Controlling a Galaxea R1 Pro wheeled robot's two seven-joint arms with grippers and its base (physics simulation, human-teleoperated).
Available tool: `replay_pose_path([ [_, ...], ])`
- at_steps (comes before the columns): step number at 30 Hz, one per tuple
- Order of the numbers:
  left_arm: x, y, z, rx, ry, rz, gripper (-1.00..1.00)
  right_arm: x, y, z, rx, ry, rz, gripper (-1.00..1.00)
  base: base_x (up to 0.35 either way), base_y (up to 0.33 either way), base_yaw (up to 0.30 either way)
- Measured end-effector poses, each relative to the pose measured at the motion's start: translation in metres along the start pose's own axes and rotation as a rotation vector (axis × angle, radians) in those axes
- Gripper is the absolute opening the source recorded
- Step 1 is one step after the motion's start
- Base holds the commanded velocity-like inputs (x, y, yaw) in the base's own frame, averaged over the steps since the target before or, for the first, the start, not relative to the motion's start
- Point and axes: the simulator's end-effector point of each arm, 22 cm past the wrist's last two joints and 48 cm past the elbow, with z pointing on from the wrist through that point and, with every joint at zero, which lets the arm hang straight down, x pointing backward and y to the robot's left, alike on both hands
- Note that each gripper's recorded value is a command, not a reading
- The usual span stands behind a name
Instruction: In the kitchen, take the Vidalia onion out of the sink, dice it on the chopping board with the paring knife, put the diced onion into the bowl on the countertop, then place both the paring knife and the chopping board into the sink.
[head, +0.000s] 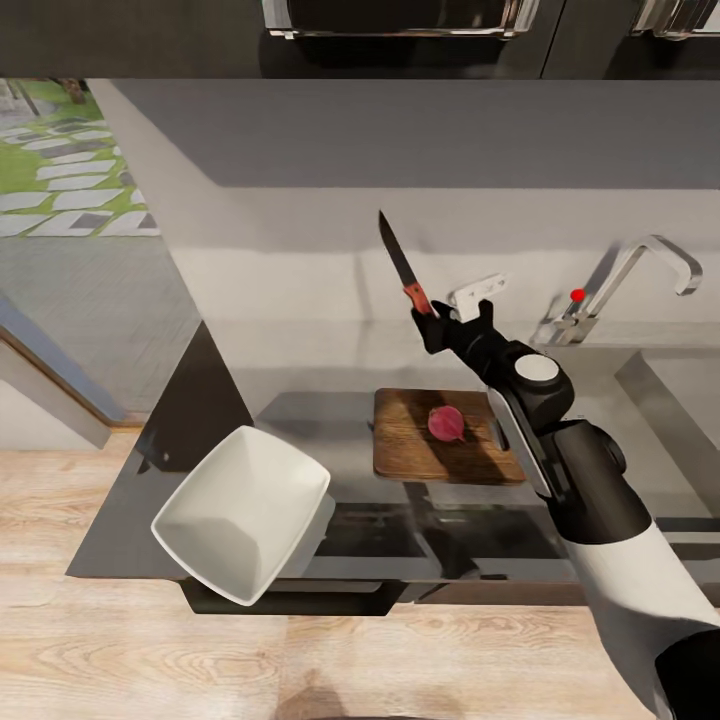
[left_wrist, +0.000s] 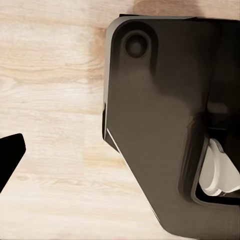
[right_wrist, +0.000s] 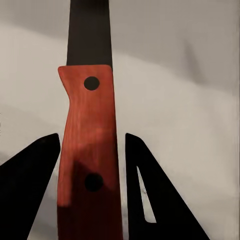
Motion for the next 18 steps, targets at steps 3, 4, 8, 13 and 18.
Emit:
replay_pose_path([
  [3, 0.002, 0.000, 0.000, -0.001, 0.004, -0.001, 1.00, 0.015, 0.001, -0.005, -0.001, -0.016, 0.000, -1.00, 0.000, 0.000, 0.000],
  [4, 0.004, 0.001, 0.000, -0.001, 0.008, -0.001, 1.00, 0.020, 0.003, -0.008, -0.003, -0.029, 0.001, -1.00, 0.000, 0.000, 0.000],
  [8, 0.007, 0.001, 0.000, -0.002, 0.015, -0.002, 1.00, 0.025, 0.005, -0.012, -0.005, -0.051, 0.004, -1.00, 0.000, 0.000, 0.000],
  [13, 0.009, 0.001, 0.000, -0.002, 0.019, -0.002, 1.00, 0.038, -0.021, -0.014, 0.050, -0.002, 0.034, -1.00, 0.000, 0.000, 0.000],
  [18, 0.009, 0.000, 0.000, -0.001, 0.020, -0.003, 1.00, 0.067, -0.100, -0.027, 0.229, 0.130, 0.135, -1.00, 0.000, 0.000, 0.000],
])
